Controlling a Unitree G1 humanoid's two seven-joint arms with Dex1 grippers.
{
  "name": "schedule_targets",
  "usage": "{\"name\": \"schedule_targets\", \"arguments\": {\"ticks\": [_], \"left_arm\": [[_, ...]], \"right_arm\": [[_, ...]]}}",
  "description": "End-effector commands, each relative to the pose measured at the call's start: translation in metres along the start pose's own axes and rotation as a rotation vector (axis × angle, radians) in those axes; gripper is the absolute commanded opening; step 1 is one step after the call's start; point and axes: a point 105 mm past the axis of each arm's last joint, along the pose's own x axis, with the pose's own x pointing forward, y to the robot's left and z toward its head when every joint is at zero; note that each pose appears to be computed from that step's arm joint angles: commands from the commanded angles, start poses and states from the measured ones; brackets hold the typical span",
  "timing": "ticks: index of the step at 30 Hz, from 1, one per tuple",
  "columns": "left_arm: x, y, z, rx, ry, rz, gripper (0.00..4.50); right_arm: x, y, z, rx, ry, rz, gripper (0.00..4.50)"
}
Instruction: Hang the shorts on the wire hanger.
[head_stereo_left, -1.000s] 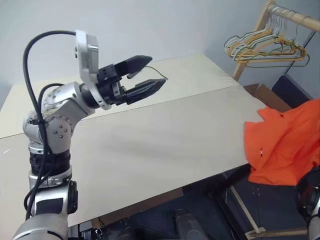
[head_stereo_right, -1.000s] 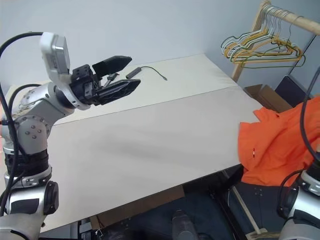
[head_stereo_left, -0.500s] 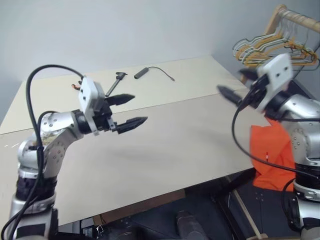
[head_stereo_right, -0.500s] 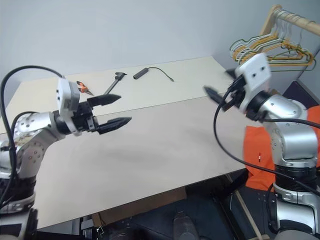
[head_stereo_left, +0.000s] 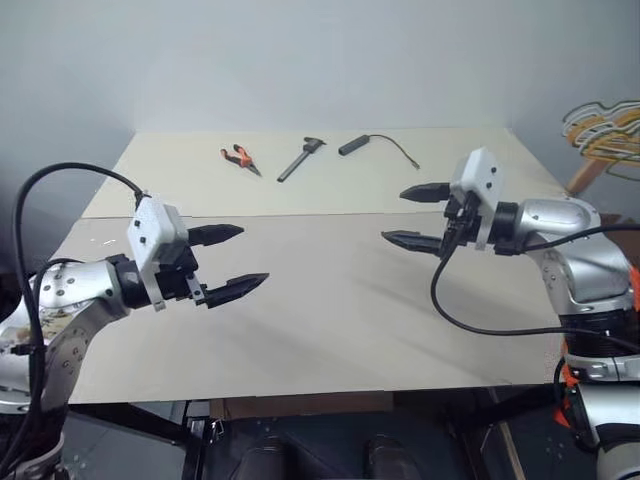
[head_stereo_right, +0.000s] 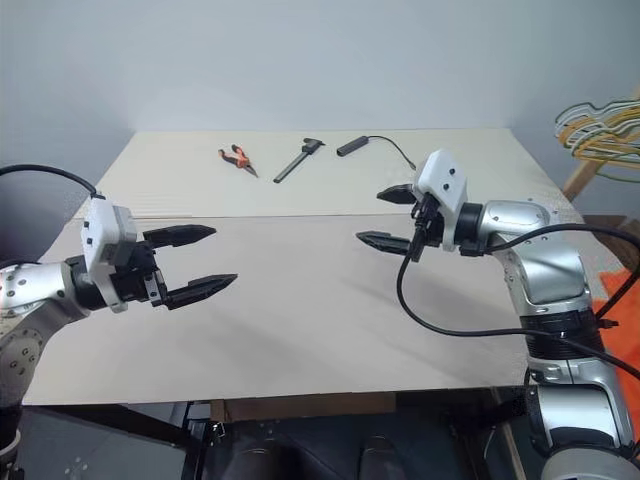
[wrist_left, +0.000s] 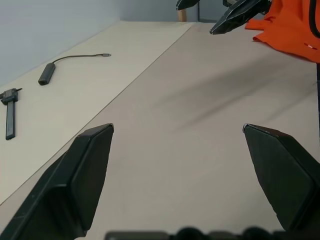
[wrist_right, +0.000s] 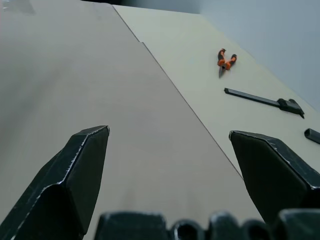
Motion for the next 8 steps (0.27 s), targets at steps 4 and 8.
{"name": "schedule_targets", "arguments": {"ticks": [4, 8], "left_arm": [[-0.001, 0.001, 0.010, 0.050, -0.018, -0.010, 4.50], [0.001, 0.005, 0.011, 0.044, -0.033, -0.015, 4.50]], "right_arm": [[-0.011, 0.001, 0.004, -0.056, 0.003, -0.012, 4.47], [-0.017, 0.003, 0.003, -0.064, 0.015, -0.030, 4.47]]}}
